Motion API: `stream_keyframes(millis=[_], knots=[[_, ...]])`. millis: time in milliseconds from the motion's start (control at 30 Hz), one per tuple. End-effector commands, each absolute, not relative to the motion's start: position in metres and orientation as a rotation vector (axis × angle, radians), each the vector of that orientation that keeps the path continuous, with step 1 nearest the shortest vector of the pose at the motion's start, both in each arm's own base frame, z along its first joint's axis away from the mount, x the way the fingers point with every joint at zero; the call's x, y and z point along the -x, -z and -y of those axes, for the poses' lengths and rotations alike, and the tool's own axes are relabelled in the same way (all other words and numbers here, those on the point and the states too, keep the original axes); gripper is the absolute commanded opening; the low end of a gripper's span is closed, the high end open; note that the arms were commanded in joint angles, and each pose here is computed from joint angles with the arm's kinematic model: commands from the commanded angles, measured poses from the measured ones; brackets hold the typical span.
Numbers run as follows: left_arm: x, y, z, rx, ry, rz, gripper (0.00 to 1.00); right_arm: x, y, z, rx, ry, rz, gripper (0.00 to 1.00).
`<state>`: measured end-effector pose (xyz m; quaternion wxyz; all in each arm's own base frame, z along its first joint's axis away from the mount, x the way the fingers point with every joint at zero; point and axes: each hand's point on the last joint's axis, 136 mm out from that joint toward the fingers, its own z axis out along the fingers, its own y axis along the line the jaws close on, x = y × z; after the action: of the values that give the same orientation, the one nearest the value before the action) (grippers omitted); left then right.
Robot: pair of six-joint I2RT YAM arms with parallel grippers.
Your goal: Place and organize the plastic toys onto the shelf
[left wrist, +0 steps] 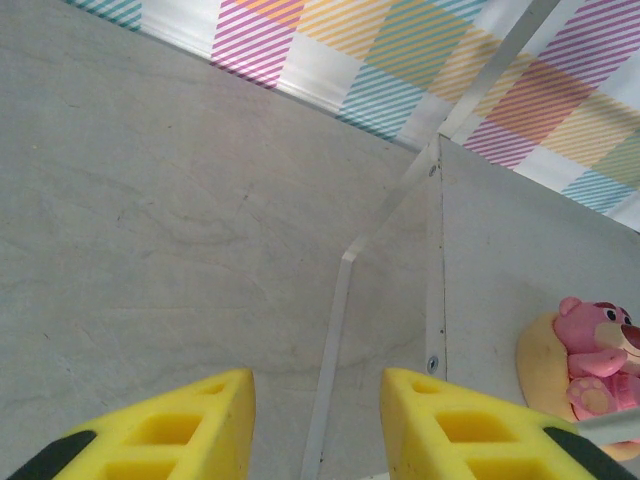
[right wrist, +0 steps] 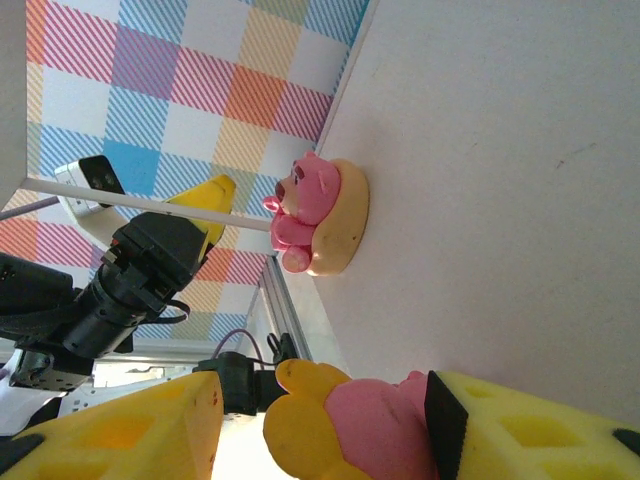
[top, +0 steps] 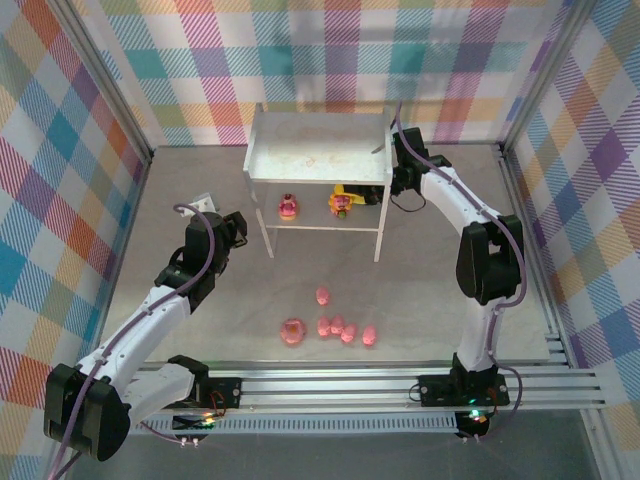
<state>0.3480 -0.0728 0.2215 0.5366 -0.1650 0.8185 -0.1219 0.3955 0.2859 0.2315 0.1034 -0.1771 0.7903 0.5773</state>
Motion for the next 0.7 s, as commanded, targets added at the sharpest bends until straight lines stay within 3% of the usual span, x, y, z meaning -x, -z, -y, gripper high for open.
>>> stream_keyframes(millis=[0,667], knots=[[-0.351,-0.235,0.068,0.398,0.289,-1.901,0.38,-0.383,-0.245,-0.306,0.682,-1.745,-2.243,0.57],[-0.349,-0.234,0.067,0.400,0.286,-1.900,0.38,-0.402,-0.233,-0.304,0.583,-1.639,-2.284,0.59]])
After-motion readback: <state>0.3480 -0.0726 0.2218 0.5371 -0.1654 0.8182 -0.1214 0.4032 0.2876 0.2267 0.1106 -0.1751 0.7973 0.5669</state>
